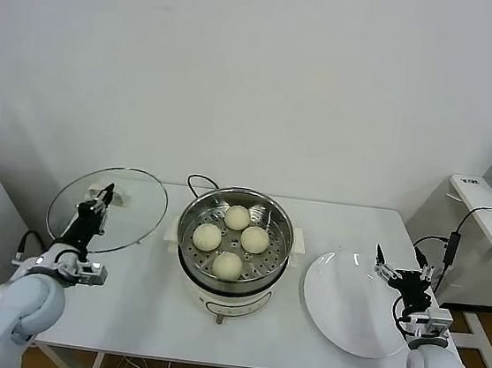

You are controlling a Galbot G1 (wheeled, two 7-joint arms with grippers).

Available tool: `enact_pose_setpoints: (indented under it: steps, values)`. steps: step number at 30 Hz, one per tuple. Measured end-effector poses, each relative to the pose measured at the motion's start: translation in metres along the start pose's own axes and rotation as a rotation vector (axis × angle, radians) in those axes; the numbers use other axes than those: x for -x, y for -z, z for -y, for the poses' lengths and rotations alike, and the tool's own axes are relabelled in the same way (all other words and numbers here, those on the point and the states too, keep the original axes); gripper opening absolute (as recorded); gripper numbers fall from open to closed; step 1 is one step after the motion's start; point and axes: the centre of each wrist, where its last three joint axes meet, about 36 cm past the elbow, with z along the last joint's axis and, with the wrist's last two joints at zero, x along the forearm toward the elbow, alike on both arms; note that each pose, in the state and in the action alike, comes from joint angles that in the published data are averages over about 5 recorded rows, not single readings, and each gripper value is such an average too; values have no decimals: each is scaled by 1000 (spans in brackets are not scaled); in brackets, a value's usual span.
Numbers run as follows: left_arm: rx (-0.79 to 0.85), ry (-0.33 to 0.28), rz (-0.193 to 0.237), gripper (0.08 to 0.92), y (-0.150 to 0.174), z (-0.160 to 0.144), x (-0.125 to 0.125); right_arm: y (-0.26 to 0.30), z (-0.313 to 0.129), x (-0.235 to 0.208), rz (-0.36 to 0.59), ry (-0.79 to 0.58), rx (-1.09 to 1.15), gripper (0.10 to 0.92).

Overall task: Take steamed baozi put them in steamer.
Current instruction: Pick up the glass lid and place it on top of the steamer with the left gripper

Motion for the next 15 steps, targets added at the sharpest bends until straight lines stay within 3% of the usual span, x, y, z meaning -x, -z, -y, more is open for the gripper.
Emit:
enact_pose_setpoints:
  steps: [7, 15]
  values:
    - [-12, -31, -29, 104, 48, -30, -9, 1, -2, 4, -1, 13, -4, 823]
    - [-3, -55, -51, 104, 103, -38, -18, 1, -4, 7, -6, 23, -6, 823]
